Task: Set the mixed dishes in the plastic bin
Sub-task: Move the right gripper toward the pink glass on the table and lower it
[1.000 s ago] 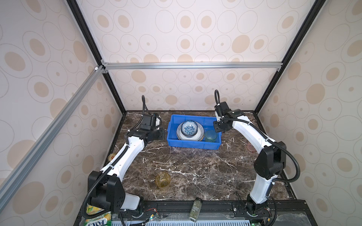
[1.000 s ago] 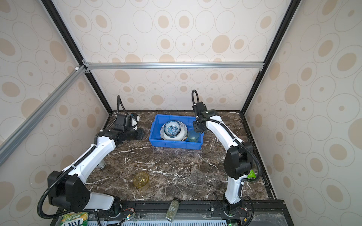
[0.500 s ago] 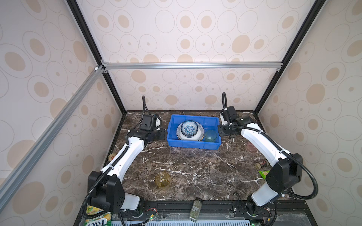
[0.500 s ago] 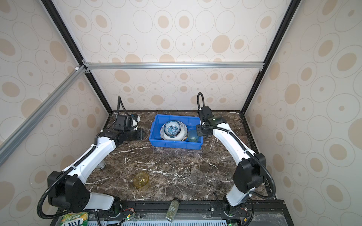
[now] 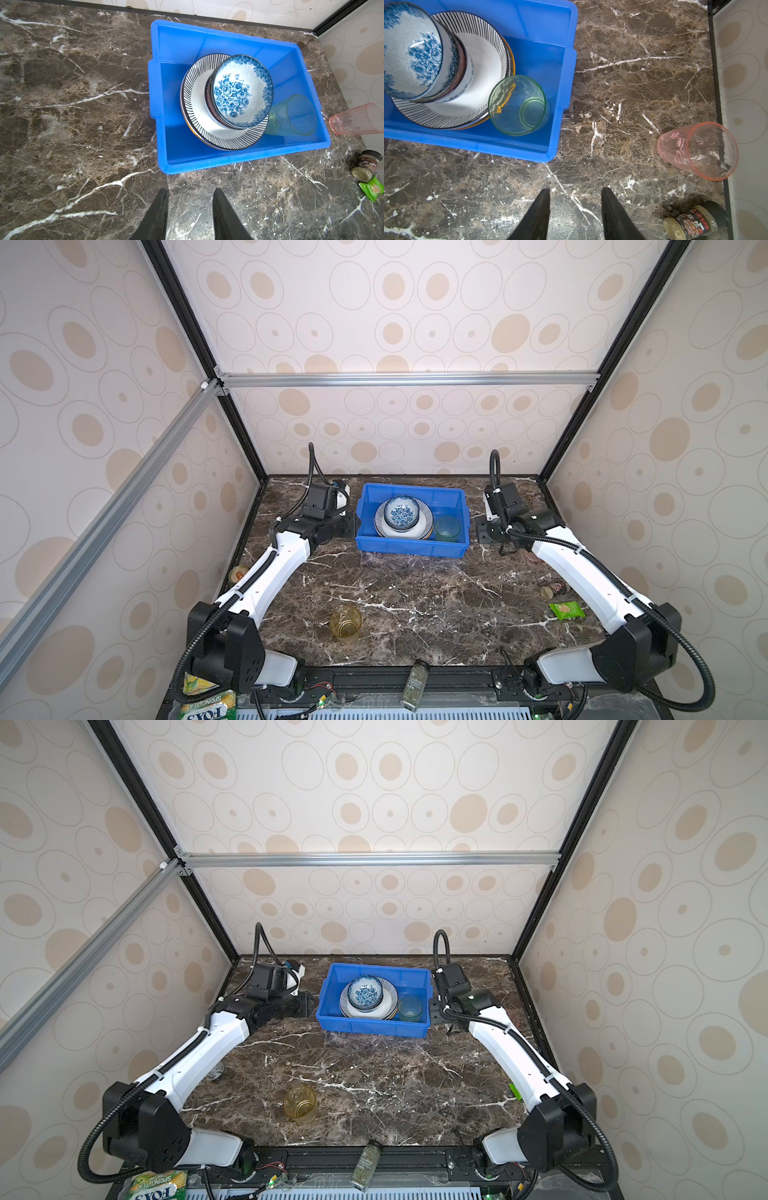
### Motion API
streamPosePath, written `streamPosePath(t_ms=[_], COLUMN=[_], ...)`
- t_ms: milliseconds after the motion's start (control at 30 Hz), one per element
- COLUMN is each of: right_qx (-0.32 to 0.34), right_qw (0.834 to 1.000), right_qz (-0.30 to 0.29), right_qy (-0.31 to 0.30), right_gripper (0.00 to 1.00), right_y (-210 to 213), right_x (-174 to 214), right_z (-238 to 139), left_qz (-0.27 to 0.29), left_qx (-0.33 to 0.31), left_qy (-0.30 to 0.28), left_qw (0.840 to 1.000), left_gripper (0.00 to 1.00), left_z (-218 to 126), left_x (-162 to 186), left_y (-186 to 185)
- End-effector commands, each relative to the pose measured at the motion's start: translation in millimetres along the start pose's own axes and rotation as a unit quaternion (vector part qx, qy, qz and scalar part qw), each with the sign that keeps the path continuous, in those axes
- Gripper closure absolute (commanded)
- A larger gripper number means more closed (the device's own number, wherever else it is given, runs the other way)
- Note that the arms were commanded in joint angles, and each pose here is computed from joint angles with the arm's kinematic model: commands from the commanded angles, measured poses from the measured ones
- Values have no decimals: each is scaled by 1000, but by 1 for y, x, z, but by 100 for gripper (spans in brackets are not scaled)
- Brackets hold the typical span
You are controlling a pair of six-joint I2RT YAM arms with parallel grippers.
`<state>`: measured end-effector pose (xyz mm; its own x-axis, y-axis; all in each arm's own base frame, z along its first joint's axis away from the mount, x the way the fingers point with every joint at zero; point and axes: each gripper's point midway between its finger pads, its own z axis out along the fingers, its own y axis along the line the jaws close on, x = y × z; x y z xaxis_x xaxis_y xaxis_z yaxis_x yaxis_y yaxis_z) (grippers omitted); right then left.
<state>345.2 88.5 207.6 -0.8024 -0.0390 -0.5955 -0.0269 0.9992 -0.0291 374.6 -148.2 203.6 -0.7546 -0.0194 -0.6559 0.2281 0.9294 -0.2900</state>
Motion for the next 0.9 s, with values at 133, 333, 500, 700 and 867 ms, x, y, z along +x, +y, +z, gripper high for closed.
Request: streamPosePath(t_ms=[133,333,500,700,867], right_qx=[16,29,37,24,40], right_qw=[998,991,982,960,955], right_qz=[67,132,184,279,293], right_qy=[-3,15,3,-9,2], right_gripper=[56,57,57,57,57], right_y=[-32,-61,-86,-123,-145], right_x=[8,22,29,33,36], right_z=[5,15,14,19,26], left_qz=[16,19,19,19,18], left_qx=[20,17,19,17,15], left_qy=[-14,-12,-8,-4,-4], left_qw=[1000,1000,1000,1000,1000], left_gripper=[63,63,63,63,63], left_z=[2,4,7,9,9], left_x=[-12,-13,-13,-10,-10], left_y=[-13,-12,-13,-13,-12])
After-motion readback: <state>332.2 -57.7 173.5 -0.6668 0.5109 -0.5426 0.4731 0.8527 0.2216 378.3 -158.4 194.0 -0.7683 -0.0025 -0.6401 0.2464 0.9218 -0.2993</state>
